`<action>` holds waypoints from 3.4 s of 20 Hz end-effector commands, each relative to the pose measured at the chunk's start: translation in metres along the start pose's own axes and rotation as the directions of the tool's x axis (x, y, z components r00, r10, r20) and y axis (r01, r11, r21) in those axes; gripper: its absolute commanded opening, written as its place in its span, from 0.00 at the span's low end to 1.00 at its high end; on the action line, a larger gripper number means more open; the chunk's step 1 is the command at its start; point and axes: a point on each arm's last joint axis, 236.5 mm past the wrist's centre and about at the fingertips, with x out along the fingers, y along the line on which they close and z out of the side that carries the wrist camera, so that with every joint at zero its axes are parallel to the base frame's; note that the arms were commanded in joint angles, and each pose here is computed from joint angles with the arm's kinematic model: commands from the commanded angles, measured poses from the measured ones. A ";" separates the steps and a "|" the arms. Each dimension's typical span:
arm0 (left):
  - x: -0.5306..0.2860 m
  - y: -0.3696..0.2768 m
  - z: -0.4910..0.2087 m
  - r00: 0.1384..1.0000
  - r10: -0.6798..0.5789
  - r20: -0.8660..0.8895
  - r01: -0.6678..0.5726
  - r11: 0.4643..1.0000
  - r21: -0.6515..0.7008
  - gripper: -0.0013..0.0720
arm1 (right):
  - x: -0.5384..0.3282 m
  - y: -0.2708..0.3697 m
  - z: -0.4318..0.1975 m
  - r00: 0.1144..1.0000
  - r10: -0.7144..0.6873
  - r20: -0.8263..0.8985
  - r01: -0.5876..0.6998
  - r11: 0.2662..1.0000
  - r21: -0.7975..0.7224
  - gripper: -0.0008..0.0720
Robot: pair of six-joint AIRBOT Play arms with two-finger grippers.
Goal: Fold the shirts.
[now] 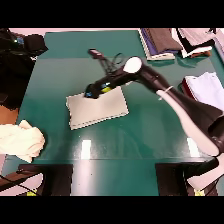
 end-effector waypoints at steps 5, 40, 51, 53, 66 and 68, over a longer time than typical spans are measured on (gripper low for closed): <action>0.002 -0.037 -0.003 0.997 -0.074 0.000 0.073 0.996 0.058 0.05 | -0.110 -0.187 -0.105 0.968 -0.230 -0.104 0.252 0.857 0.449 0.84; 0.013 -0.162 -0.027 0.948 -0.316 -0.029 0.316 0.930 0.189 0.05 | -0.463 -0.306 -0.112 0.624 -0.744 0.237 0.371 0.550 0.749 0.04; 0.013 -0.162 -0.023 0.948 -0.318 -0.014 0.317 0.937 0.150 0.05 | -0.588 -0.299 -0.083 0.311 -0.875 0.372 0.448 0.480 0.754 0.04; 0.013 -0.162 -0.026 0.948 -0.317 -0.024 0.317 0.936 0.150 0.05 | -0.612 -0.281 -0.062 0.251 -0.874 0.417 0.484 0.486 0.728 0.04; 0.013 -0.159 -0.040 0.948 -0.308 -0.083 0.317 0.936 0.152 0.05 | -0.604 -0.253 -0.140 0.310 -0.939 0.151 0.558 0.308 0.771 0.04; 0.013 -0.159 -0.042 0.948 -0.306 -0.092 0.318 0.935 0.159 0.05 | -0.586 -0.253 -0.181 0.341 -0.938 0.060 0.543 0.249 0.802 0.04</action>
